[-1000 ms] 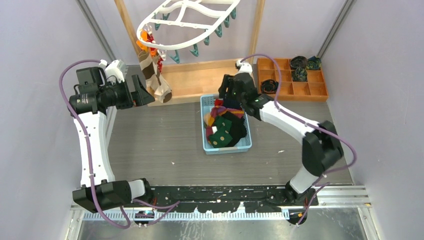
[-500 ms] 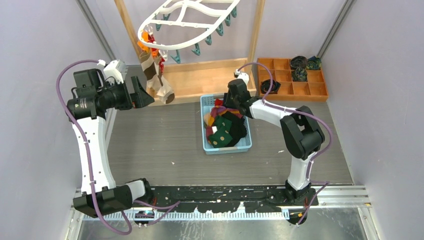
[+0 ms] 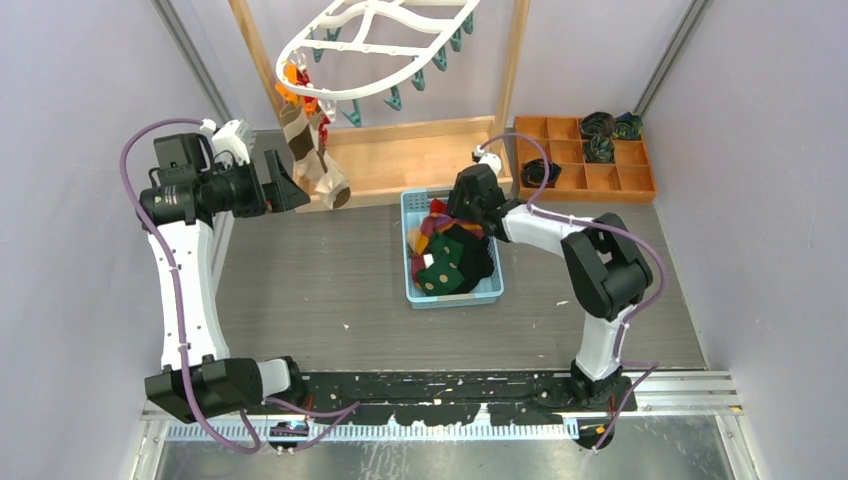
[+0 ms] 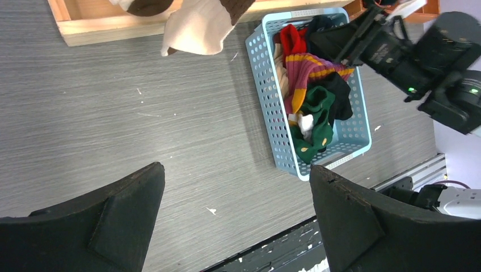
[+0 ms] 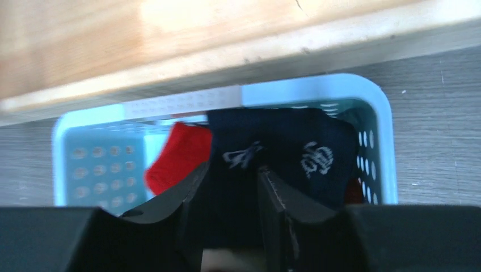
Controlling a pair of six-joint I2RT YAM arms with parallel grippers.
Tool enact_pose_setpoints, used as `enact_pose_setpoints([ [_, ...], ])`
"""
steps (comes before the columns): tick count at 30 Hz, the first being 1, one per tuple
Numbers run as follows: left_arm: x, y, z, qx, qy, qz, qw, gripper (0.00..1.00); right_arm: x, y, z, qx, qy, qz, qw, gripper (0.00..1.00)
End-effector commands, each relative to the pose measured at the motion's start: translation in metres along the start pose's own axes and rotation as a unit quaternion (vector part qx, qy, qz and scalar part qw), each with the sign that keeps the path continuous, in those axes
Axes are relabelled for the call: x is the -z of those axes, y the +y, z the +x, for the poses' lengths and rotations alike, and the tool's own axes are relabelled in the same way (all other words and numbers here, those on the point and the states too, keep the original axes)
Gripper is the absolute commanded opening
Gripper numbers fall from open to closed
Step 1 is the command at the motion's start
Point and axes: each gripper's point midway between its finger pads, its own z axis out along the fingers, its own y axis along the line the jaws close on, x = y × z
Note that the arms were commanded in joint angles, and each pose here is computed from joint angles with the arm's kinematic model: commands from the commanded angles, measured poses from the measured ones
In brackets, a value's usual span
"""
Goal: Remove the socks clipped to the hanger
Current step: Adjust the sock in the bin, then remove the sock from the hanger.
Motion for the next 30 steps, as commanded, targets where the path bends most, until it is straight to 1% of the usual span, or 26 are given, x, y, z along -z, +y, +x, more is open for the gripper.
enact_pose_setpoints([
  [1, -0.011, 0.006, -0.009, 0.005, -0.007, 0.011, 1.000, 1.00, 0.065, 0.054, -0.085, 0.005, -0.089, -0.086, 0.992, 0.54],
  [3, -0.015, 0.006, -0.010, 0.015, -0.002, 0.018, 1.000, 0.99, 0.090, 0.075, -0.106, 0.019, -0.116, -0.116, 0.986, 0.67],
  [5, -0.016, 0.005, -0.010, 0.023, 0.001, 0.026, 0.999, 0.99, 0.109, 0.096, -0.114, 0.037, -0.136, -0.141, 0.980, 0.74],
  [8, -0.017, 0.007, -0.009, 0.031, 0.000, 0.027, 0.999, 0.99, 0.129, 0.138, -0.106, 0.075, -0.158, -0.184, 0.967, 0.79],
  [10, -0.015, 0.009, -0.009, 0.034, -0.002, 0.025, 0.999, 0.99, 0.133, 0.165, -0.096, 0.112, -0.168, -0.208, 0.957, 0.81],
  [12, -0.012, 0.010, -0.012, 0.037, -0.005, 0.023, 0.999, 0.99, 0.137, 0.193, -0.085, 0.149, -0.181, -0.236, 0.943, 0.84],
  [14, -0.010, 0.011, -0.014, 0.041, -0.007, 0.025, 0.999, 0.99, 0.139, 0.219, -0.077, 0.168, -0.191, -0.272, 0.928, 0.87],
  [16, -0.007, 0.012, -0.016, 0.046, -0.004, 0.024, 0.999, 0.98, 0.137, 0.243, -0.074, 0.168, -0.201, -0.301, 0.917, 0.88],
  [18, 0.000, 0.013, -0.016, 0.051, -0.002, 0.027, 0.998, 0.98, 0.131, 0.267, -0.072, 0.167, -0.203, -0.319, 0.911, 0.88],
  [22, 0.010, 0.018, -0.024, 0.072, -0.017, 0.032, 0.997, 1.00, 0.122, 0.308, -0.065, 0.178, -0.226, -0.347, 0.893, 0.88],
  [25, 0.011, 0.021, -0.029, 0.099, -0.015, 0.039, 0.994, 1.00, 0.109, 0.323, -0.066, 0.194, -0.253, -0.334, 0.887, 0.88],
  [26, 0.010, 0.019, -0.030, 0.111, -0.011, 0.051, 0.992, 1.00, 0.106, 0.327, -0.075, 0.188, -0.267, -0.326, 0.887, 0.88],
  [28, 0.008, 0.015, -0.026, 0.129, 0.003, 0.071, 0.989, 1.00, 0.096, 0.330, -0.082, 0.184, -0.285, -0.313, 0.887, 0.85],
  [30, 0.008, 0.015, -0.021, 0.131, 0.013, 0.075, 0.988, 1.00, 0.089, 0.335, -0.087, 0.174, -0.304, -0.309, 0.884, 0.82],
])
